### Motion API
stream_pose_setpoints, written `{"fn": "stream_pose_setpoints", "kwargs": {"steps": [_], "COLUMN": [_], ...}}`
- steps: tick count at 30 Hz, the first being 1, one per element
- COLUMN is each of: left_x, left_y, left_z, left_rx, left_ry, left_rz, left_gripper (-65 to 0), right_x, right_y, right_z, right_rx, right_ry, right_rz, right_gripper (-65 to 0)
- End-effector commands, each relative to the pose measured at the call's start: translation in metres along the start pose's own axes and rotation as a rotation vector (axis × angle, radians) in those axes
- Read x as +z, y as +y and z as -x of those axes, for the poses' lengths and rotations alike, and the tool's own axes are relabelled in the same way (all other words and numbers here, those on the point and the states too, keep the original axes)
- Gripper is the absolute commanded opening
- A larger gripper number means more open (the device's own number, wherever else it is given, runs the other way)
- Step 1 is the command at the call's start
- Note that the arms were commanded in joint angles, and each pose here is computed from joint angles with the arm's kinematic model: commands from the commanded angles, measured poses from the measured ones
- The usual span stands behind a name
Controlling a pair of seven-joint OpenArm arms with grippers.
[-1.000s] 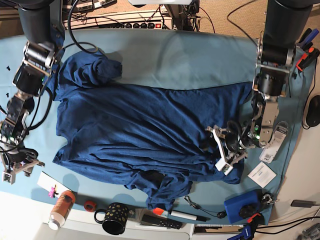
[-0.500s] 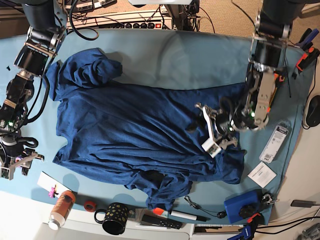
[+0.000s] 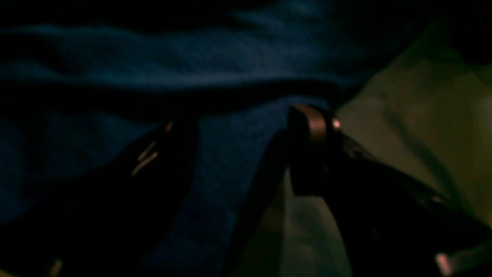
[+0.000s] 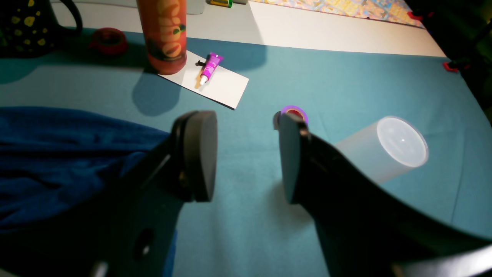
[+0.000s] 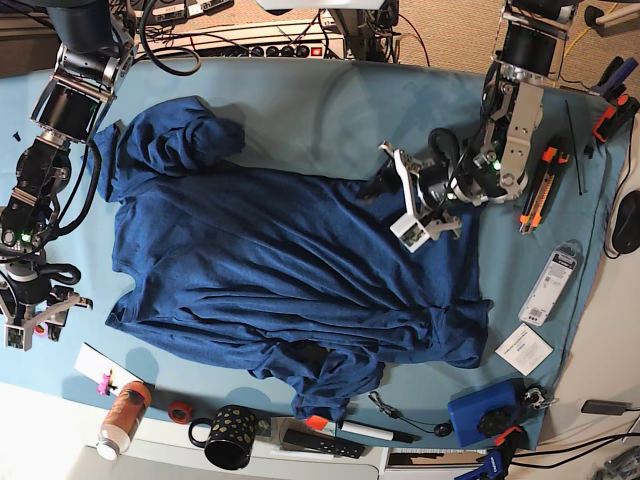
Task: Layout the t-shirt on the table in an organized manner, then fold the t-shirt properly
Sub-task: 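Move the left gripper to the shirt's sleeve and grasp it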
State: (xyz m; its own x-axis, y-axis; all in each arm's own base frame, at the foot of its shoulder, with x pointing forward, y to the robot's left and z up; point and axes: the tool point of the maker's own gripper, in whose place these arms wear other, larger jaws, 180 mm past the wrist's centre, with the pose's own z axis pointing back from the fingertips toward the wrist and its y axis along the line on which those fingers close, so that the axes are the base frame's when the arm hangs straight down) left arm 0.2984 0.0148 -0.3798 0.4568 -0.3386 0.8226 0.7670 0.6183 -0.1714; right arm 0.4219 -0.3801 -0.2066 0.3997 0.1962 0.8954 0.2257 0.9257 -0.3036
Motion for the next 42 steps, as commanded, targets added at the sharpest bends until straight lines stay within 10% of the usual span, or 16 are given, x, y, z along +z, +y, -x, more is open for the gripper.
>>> {"fn": "stream_pose_setpoints", "kwargs": {"steps": [1,25,42], "left_x": [0.002,0.002,0.038], "left_y": [0.0,-0.024,0.032], "left_z": [-0.016,-0.027,-0.044], "left_rx": [-0.011,0.039,0.111], "left_ry": [-0.052,-0.154,-0.275], "left_rz": [0.002,0.023,-0.139], "left_gripper": [-28.5,-28.5,-28.5], "right_x": [0.004,0.039,0.061], "right_y": [-0.01,0.064,0.088], "right_z": [-0.027,-0.042,0.054], "right_rx": [0.012,0.073,0.091], "right_ry": [-0.079,-0.22,0.004], "right_rz": [0.015,-0.242,-0.325], "right_gripper": [-38.9,-39.7,-39.7]}}
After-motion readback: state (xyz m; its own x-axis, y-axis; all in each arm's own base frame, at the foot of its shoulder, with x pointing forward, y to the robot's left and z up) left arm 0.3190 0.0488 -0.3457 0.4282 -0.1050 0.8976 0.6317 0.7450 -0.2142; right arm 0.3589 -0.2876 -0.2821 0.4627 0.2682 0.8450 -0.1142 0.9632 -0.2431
